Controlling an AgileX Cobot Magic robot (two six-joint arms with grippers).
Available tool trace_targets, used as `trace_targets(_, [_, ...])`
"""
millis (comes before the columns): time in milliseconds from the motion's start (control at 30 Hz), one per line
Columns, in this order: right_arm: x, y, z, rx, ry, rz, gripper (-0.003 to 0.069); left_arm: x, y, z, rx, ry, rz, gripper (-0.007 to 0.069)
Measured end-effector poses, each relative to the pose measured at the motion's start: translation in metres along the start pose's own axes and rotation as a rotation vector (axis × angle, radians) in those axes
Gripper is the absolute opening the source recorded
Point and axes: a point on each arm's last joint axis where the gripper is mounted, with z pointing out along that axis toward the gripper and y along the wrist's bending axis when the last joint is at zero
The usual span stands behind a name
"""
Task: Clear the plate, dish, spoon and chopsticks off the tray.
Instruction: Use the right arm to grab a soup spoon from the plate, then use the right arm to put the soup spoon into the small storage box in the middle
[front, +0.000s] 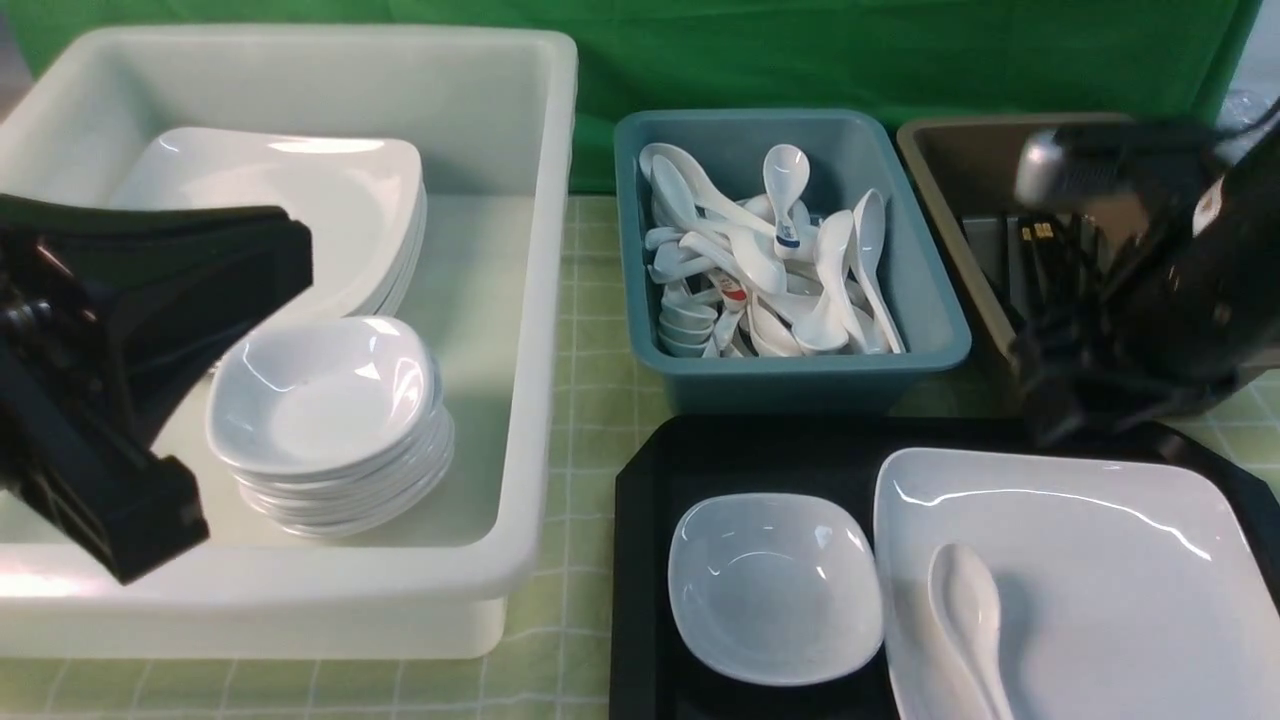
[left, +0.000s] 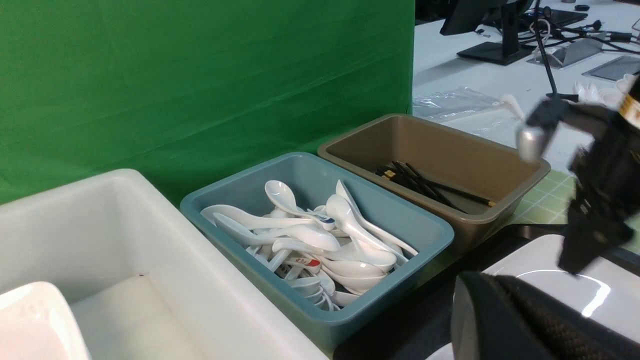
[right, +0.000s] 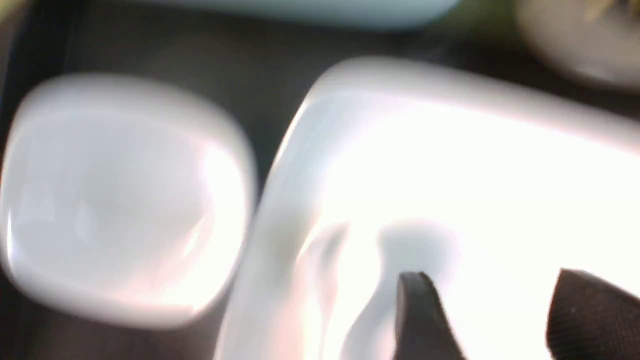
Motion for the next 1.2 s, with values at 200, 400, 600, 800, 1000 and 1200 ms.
trace_targets(200, [0.060,0.023,0.062,-0.009,0.071,0.005,0.0385,0.000,0.000,0.000,0.003,0.005,0.003,0.0011])
trace_targets(400, [0.063,0.023,0.093,0.002,0.086,0.031,0.0386,0.002,-0.001,0.000,0.016,0.022,0.005,0.0011])
trace_targets(600, [0.059,0.023,0.099,0.010,0.082,-0.001,0.0286,0.002,-0.001,0.000,0.016,0.022,0.007,0.0011])
trace_targets(800, [0.058,0.023,0.090,0.005,0.047,-0.057,0.0123,0.002,-0.001,0.000,0.016,0.023,0.007,0.0011])
trace_targets(1000, [0.008,0.034,0.011,-0.059,-0.300,-0.075,0.0104,0.001,0.000,0.000,0.000,0.008,0.009,0.0011])
trace_targets(1200, [-0.065,0.037,-0.019,-0.083,-0.655,-0.061,0.0104,-0.001,0.001,0.000,-0.013,-0.011,0.012,0.0011])
